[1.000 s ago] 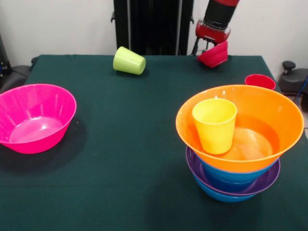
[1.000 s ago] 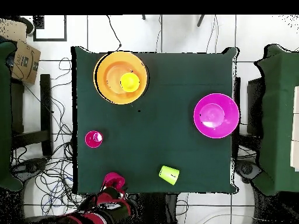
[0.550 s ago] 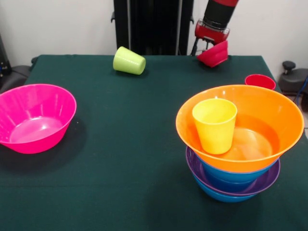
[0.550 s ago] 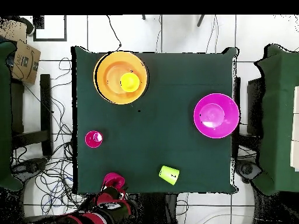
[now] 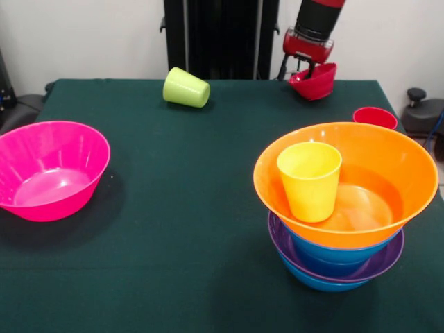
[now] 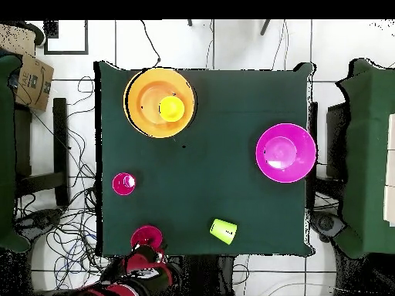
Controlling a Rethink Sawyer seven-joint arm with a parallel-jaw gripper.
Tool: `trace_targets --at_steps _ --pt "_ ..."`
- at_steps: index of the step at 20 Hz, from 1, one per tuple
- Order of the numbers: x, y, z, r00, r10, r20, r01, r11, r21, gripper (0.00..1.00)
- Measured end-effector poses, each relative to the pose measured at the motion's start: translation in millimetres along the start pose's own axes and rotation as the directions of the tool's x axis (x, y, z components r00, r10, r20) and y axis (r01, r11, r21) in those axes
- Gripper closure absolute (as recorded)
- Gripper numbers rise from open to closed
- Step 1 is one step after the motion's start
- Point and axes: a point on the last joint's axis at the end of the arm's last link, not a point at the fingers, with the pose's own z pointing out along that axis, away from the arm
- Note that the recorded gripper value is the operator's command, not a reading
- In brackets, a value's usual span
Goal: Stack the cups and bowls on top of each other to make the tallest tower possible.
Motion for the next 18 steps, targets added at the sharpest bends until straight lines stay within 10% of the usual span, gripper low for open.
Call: trace_targets --at_steps 18 --pt "-15.4 22.8 3.7 0.9939 0.034 0.104 -0.025 0.9952 -0.095 0.0"
